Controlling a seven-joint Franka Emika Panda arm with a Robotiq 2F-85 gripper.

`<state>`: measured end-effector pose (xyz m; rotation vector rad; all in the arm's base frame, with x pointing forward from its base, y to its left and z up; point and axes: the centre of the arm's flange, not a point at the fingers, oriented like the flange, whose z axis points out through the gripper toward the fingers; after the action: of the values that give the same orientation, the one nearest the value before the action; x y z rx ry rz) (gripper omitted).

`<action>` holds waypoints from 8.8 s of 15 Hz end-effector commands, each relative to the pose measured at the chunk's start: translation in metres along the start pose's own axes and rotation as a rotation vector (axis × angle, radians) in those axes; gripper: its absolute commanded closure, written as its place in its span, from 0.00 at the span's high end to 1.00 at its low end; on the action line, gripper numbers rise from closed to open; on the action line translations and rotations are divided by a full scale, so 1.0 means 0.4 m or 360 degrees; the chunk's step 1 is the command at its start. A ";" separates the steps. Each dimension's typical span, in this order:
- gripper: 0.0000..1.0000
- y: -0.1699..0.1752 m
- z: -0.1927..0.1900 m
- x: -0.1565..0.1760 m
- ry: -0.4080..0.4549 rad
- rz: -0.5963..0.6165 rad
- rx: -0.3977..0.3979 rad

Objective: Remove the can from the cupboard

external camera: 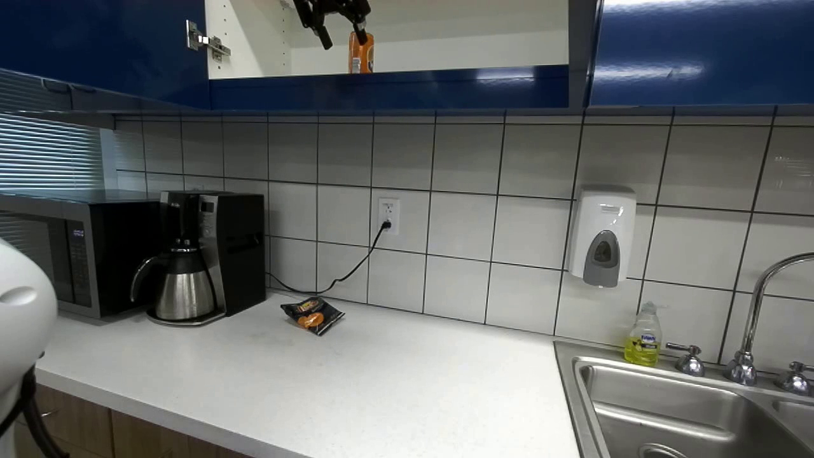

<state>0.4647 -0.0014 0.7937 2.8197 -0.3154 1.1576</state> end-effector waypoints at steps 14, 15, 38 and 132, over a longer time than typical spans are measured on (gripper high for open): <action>1.00 -0.074 0.073 0.181 -0.0136 0.0130 -0.0049; 1.00 -0.077 0.077 0.184 -0.0146 0.0127 -0.0043; 1.00 -0.099 0.168 0.248 -0.0181 0.0135 -0.0033; 0.38 0.012 0.502 -0.507 -0.0567 -0.0198 -0.0012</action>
<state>0.4452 -0.0011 0.5269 2.9986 -0.1680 0.6220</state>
